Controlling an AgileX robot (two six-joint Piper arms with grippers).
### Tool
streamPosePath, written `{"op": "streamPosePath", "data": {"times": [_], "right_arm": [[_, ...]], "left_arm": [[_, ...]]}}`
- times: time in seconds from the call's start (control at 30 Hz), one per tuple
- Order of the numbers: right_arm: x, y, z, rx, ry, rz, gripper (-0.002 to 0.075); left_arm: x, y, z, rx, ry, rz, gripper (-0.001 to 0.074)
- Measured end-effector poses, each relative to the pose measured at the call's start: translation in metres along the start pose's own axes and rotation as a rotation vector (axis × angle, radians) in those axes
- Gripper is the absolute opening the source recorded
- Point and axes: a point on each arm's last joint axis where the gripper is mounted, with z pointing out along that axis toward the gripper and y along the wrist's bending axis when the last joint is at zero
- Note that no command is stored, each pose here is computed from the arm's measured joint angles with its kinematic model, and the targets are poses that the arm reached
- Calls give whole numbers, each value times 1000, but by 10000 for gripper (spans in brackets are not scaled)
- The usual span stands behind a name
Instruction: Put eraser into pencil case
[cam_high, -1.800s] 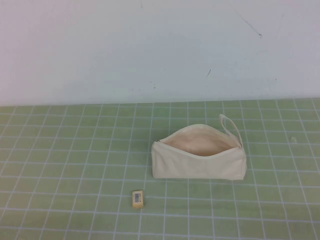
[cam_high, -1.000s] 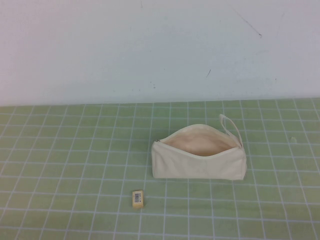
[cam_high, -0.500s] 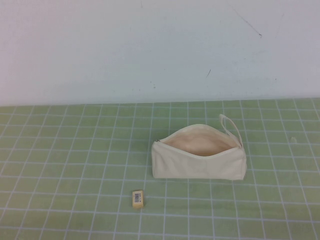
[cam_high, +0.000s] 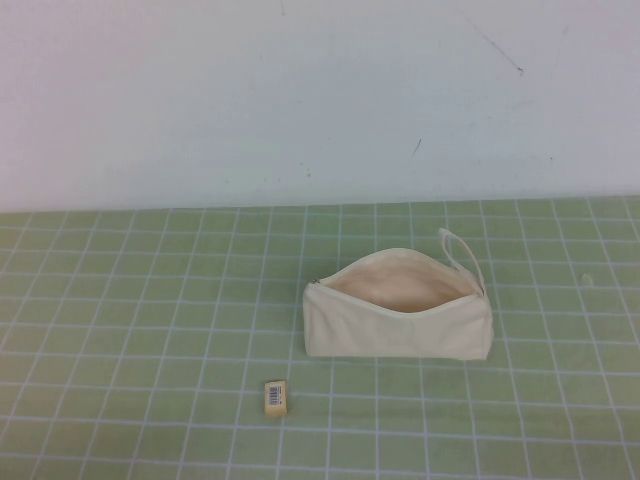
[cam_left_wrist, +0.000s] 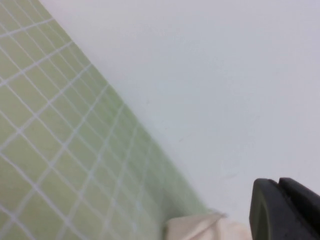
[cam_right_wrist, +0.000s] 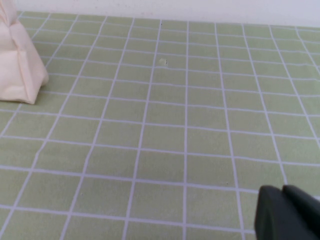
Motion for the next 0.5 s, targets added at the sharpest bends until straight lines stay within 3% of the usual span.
{"op": "streamPosePath", "data": {"times": [0.33, 0.4, 0.5], "right_arm": [[0, 0, 0, 0, 0, 0, -1], [0, 0, 0, 0, 0, 0, -1], [0, 0, 0, 0, 0, 0, -1]], "left_arm": [[-12, -3, -1, 55, -129, -372, -2], [-13, -3, -1, 54, -132, -356, -2], [-11, -8, -1, 60, -96, -190, -2]]}}
